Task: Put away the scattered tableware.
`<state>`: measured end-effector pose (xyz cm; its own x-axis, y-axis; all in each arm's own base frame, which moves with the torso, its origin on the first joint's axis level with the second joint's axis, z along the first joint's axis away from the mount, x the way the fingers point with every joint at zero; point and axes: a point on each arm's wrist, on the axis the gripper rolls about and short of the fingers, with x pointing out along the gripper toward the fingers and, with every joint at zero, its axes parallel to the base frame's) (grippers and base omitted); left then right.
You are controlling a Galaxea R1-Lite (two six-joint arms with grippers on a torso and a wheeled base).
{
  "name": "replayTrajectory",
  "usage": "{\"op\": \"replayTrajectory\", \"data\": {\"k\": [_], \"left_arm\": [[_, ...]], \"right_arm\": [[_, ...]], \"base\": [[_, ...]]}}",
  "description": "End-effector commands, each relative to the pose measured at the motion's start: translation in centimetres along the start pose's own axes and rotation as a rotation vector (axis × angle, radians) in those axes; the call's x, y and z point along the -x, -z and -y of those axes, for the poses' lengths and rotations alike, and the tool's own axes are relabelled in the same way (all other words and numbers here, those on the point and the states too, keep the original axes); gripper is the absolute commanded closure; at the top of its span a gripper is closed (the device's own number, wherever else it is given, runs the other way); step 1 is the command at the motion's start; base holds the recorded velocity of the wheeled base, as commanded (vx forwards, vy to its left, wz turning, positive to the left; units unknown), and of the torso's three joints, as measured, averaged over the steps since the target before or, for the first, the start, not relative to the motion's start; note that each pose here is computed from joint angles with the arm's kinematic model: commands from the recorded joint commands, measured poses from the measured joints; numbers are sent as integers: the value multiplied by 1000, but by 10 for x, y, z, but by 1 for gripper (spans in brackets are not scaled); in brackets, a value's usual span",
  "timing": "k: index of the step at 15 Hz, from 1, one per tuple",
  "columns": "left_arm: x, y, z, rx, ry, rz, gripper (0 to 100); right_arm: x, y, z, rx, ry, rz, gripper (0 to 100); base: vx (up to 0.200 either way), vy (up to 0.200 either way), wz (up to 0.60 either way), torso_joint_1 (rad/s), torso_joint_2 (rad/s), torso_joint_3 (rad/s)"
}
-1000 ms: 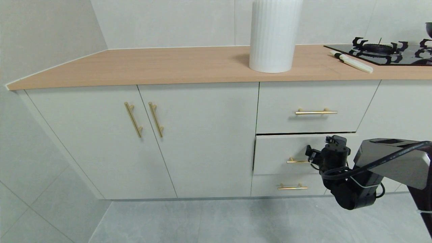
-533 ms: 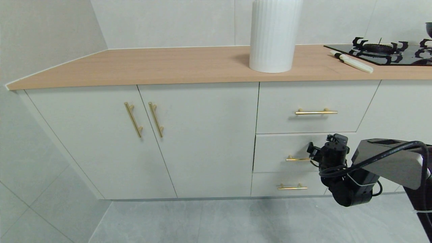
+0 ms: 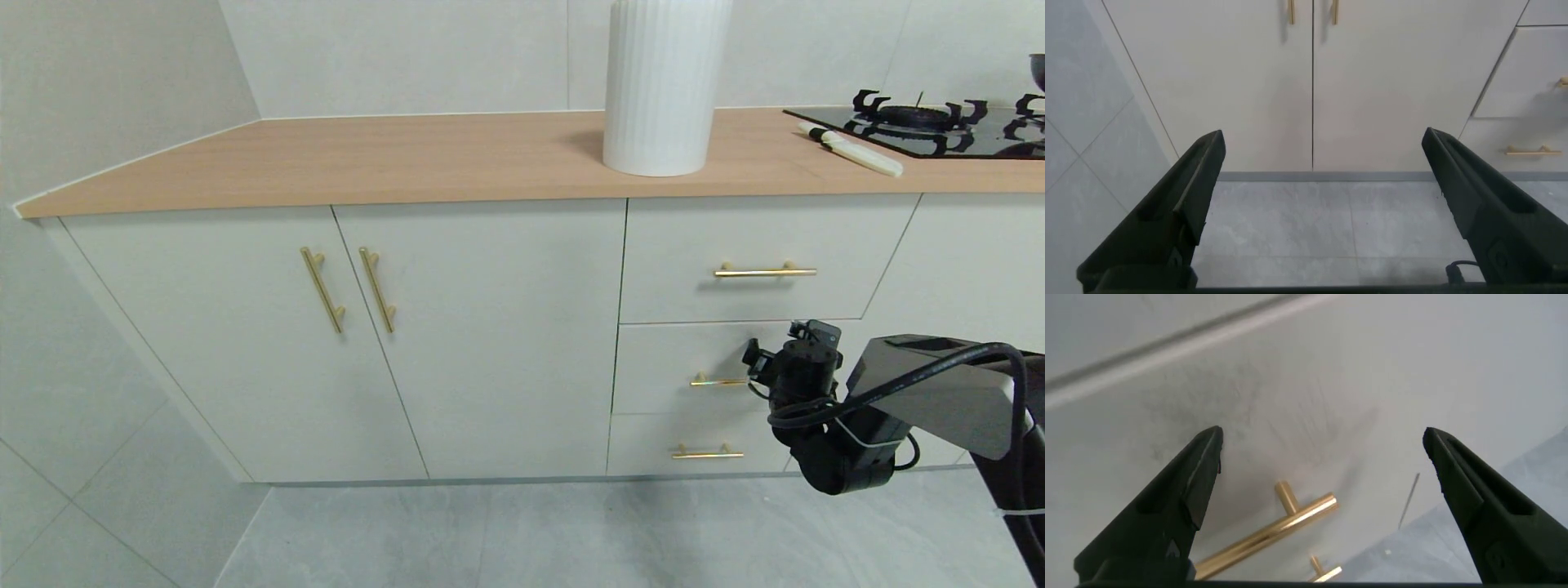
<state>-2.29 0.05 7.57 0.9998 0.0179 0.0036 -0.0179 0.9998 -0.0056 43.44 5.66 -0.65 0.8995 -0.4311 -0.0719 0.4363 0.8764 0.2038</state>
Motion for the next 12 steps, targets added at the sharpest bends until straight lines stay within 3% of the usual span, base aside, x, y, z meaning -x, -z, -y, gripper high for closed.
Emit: {"op": "replayTrajectory", "data": {"k": [1, 12], "left_arm": [[0, 0, 0, 1, -1, -1, 0], [0, 0, 0, 1, -1, -1, 0]], "right_arm": [[-2, -1, 0, 3, 3, 7, 0], [-7, 3, -2, 3, 5, 15, 0]], "base": [[0, 0, 0, 0, 0, 0], [0, 0, 0, 0, 0, 0]]}}
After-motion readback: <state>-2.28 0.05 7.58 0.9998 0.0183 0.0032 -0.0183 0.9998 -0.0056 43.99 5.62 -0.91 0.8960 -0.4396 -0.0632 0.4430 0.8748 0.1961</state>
